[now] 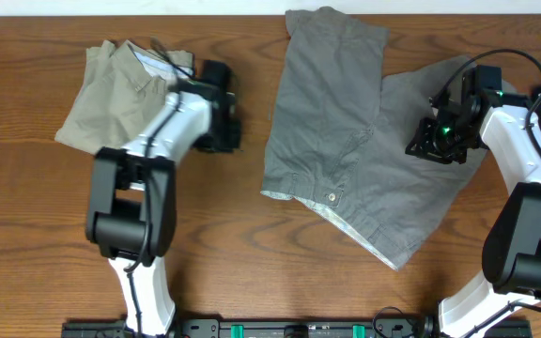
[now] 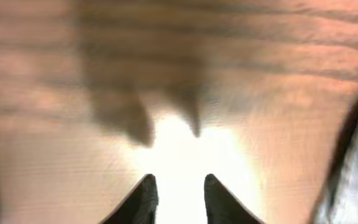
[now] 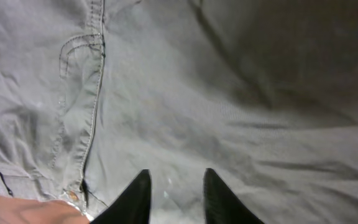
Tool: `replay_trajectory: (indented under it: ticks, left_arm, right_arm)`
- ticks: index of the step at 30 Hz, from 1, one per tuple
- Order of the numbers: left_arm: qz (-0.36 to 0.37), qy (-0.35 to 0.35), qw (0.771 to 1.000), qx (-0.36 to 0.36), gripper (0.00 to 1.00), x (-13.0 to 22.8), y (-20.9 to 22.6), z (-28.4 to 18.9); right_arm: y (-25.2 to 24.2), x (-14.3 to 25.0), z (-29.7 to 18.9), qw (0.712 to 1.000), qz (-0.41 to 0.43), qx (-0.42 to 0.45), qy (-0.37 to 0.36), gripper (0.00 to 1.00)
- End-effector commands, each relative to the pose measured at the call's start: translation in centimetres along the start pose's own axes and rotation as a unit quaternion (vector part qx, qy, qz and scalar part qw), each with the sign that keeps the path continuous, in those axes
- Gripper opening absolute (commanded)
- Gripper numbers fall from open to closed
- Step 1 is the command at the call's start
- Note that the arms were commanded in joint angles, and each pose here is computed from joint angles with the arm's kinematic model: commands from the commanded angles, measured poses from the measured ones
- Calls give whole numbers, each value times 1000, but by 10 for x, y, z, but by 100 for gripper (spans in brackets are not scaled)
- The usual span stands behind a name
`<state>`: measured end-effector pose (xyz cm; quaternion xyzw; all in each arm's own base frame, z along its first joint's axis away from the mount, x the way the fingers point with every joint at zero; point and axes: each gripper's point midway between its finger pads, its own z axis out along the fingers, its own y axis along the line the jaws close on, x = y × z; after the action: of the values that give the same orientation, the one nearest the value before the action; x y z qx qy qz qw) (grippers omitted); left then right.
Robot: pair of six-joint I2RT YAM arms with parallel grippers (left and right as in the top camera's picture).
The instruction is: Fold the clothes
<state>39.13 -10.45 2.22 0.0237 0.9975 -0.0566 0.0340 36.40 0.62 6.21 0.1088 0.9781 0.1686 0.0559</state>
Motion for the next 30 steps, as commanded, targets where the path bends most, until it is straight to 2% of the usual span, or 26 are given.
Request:
replay_trajectory:
  ticks: [1, 4, 6, 9, 13, 17, 23, 30]
  left_arm:
    - [-4, 42, 995, 93, 33, 17, -35, -16]
    - [-14, 110, 978, 179, 38, 49, -67, -23]
    - [-12, 138, 970, 199, 42, 65, -80, -23]
    - [-23, 170, 967, 189, 44, 86, -92, -14]
    - [-34, 187, 970, 154, 44, 104, -94, 0]
    - [-72, 165, 975, 126, 44, 98, -89, 15]
    - [-172, 163, 965, 116, 44, 91, -91, 18]
    - [-218, 143, 958, 122, 44, 76, -90, 20]
  right_arm:
    - [2, 3, 1, 1000, 0, -3, 6, 34]
    - [2, 4, 1, 1000, 0, -3, 8, 44]
    - [2, 5, 1, 1000, 1, -3, 9, 49]
    - [2, 4, 1, 1000, 0, -3, 7, 52]
    - [2, 4, 1, 1000, -2, -3, 7, 52]
    - [2, 2, 1, 1000, -3, -3, 3, 52]
    - [2, 1, 1, 1000, -4, -3, 2, 51]
    - [2, 0, 2, 1000, -8, -3, 0, 49]
